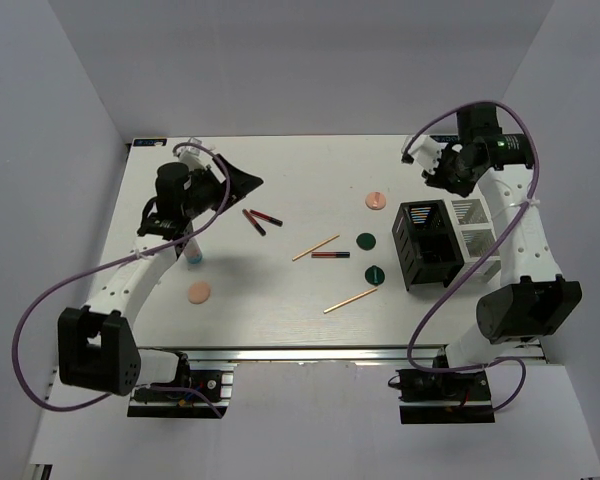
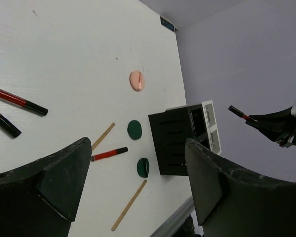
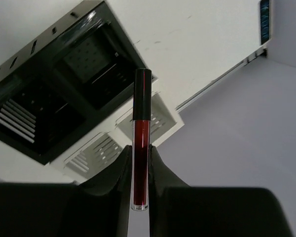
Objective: Organize the makeup
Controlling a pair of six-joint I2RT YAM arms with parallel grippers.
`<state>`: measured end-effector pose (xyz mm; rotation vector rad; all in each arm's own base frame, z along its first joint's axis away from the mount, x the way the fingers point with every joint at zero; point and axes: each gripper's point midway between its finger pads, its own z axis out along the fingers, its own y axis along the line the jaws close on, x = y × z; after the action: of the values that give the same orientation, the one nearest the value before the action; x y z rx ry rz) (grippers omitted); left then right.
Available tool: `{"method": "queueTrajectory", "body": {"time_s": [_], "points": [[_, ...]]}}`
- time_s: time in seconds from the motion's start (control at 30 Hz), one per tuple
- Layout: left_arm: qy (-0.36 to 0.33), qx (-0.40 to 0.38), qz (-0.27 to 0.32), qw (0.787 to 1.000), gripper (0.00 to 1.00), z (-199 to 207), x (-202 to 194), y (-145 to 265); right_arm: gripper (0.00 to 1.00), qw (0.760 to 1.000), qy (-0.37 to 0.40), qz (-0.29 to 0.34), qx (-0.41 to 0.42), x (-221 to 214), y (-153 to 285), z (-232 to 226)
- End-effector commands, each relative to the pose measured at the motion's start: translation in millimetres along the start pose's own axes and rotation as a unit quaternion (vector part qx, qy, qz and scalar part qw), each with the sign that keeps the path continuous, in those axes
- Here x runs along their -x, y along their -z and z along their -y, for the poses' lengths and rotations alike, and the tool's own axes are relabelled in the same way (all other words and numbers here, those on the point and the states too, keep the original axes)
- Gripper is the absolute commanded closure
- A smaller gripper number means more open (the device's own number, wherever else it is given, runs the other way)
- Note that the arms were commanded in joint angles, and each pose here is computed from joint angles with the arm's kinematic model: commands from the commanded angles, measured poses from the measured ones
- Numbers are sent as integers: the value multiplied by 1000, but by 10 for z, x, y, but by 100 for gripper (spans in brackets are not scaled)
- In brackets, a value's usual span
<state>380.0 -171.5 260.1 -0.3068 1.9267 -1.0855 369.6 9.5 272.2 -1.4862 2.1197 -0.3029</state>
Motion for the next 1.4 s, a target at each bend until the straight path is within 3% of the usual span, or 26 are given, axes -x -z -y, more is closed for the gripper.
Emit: {"method": "queueTrajectory", "body": {"time_s": [0.0, 0.17, 0.6, 0.73, 0.83, 0.87, 0.93, 0.97, 1.07, 1.17, 1.23, 1.27, 1.3, 1.33, 1.37], "points": [[18, 1, -39, 999, 15, 103, -120, -46, 100, 990, 114, -59, 56, -258, 119, -253], [24, 13, -43, 999, 15, 10, -190, -56, 100, 975, 177, -92, 103, -380, -69, -494], [42, 62, -66, 995, 11, -167, -330, -117, 100, 971, 156, -136, 118, -440, -739, -379], [52, 96, -82, 991, 11, -195, -440, -217, 71, 975, 153, -123, 105, -378, -842, -345], [57, 147, -95, 983, 25, -301, -519, -315, 57, 981, 138, -106, 90, -285, -809, -273], [58, 163, -100, 980, 38, -338, -540, -334, 56, 983, 134, -100, 79, -234, -758, -215], [49, 217, -111, 969, 53, -499, -593, -382, 54, 986, 125, -88, 67, -176, -705, -162], [44, 235, -115, 964, 66, -552, -603, -390, 54, 989, 117, -79, 52, -128, -641, -105], [20, 299, -126, 946, 69, -769, -618, -416, 53, 992, 107, -61, 31, -45, -545, -46], [-14, 365, -141, 920, 60, -1062, -633, -430, 55, 997, 77, -5, -30, 189, -391, 178], [-39, 403, -154, 901, 56, -1252, -644, -392, 63, 997, 15, 56, -54, 412, -312, 231], [-46, 416, -163, 894, 55, -1354, -676, -433, 71, 993, -8, 91, -69, 522, -191, 260], [-57, 422, -168, 889, 54, -1411, -682, -444, 90, 987, -53, 134, -67, 671, -187, 235], [-63, 430, -173, 884, 52, -1460, -700, -449, 100, 983, -73, 158, -66, 742, -146, 219], [-67, 441, -182, 876, 51, -1565, -740, -476, 100, 976, -89, 185, -72, 818, -30, 211]]}}
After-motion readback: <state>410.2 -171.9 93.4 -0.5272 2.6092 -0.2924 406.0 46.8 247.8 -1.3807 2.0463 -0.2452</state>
